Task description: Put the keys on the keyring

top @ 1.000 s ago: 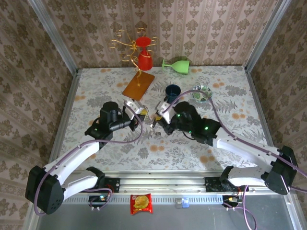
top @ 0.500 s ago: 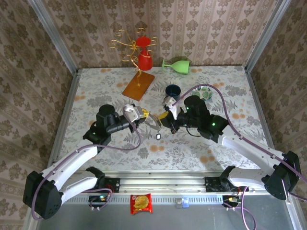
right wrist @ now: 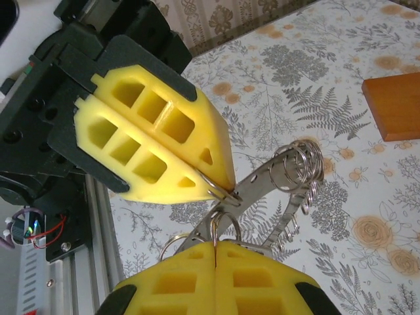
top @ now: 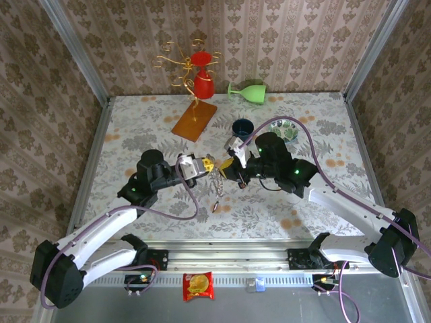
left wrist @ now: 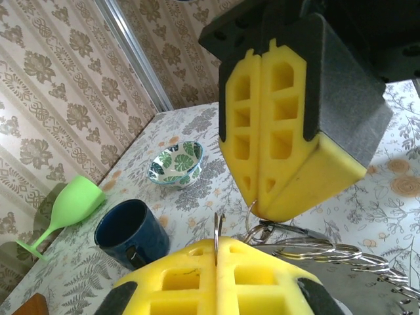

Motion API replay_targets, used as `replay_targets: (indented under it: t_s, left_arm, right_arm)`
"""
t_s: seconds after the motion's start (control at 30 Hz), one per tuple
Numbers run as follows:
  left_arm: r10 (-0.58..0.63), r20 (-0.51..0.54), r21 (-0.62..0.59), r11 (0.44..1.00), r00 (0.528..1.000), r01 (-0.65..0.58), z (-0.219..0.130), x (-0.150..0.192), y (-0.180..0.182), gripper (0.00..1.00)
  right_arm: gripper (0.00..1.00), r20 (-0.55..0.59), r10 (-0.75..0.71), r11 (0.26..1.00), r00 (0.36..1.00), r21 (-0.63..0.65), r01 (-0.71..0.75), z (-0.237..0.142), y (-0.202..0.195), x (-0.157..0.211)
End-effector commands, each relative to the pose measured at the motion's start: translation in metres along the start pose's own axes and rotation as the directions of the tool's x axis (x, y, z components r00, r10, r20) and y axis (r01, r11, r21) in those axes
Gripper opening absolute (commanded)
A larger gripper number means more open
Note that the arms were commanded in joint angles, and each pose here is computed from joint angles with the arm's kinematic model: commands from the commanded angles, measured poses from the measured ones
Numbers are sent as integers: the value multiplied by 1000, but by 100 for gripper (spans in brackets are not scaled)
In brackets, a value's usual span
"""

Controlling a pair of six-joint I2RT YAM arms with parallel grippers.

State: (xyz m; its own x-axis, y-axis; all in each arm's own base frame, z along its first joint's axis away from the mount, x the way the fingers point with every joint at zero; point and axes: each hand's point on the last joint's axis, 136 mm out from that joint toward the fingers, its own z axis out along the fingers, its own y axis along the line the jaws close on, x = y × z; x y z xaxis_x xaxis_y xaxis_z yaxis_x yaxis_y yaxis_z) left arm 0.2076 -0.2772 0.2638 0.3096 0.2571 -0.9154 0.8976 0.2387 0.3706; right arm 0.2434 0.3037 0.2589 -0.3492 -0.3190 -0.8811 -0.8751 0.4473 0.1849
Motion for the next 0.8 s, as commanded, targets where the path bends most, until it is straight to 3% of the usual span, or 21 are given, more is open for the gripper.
replay_targets:
  t_s: [0.0,0.77]
  left_arm:
    - [59,35,12,998,998,-60,0,-14,-1,0]
    - [46,3,43,998,999,-46,2,-10,-7,0]
  right_arm:
    - [0,38,-24,1000,999,-19,25,-4,4,-17]
    - [0,55,-70,997,996,-23,71,0,9,-24]
